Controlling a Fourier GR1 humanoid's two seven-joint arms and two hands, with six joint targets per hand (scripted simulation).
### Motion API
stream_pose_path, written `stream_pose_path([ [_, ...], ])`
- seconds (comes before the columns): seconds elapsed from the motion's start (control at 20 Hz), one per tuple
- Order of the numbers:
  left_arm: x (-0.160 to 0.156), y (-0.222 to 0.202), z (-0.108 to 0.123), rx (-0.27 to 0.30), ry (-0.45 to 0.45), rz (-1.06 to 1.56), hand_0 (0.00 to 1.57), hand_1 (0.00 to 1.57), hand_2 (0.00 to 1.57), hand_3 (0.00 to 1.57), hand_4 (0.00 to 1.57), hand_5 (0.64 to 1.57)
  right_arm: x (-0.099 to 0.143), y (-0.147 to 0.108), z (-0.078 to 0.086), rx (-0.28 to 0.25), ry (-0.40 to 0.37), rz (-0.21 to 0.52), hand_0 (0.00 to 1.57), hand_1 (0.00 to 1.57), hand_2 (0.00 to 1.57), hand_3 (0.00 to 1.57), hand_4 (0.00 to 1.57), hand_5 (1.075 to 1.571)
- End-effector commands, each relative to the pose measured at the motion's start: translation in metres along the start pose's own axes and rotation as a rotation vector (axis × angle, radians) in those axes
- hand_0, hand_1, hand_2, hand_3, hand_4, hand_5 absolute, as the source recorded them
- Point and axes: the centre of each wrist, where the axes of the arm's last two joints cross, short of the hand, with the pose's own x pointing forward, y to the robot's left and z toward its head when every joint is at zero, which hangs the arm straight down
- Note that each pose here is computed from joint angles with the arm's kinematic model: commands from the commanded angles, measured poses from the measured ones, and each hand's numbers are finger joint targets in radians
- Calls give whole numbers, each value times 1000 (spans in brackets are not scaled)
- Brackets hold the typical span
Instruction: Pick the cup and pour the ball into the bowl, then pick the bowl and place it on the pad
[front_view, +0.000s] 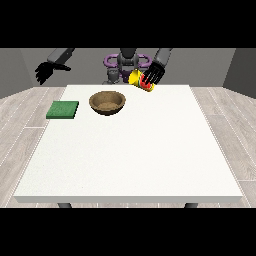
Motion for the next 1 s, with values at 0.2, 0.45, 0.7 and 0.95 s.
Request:
stream_pose_path([
  [0.2,57,-21,7,-53,-65,-133,1202,1202,1571,1571,976,1569,-19,-9,17,-41,22,0,0,0,0,0,0,1550],
  [0.45,85,-22,4,-32,-114,-260,682,682,1571,1534,891,1571,4,-11,-12,-15,2,-9,0,0,0,0,0,1551],
  [0.7,119,-13,-5,-17,-164,-368,545,545,1571,1571,901,1571,9,8,-32,8,-10,22,0,0,0,158,0,1533],
  [0.95,126,-17,-6,-9,-218,-501,373,373,1571,1571,899,1570,14,45,-55,62,-40,20,0,0,0,273,0,1527],
])
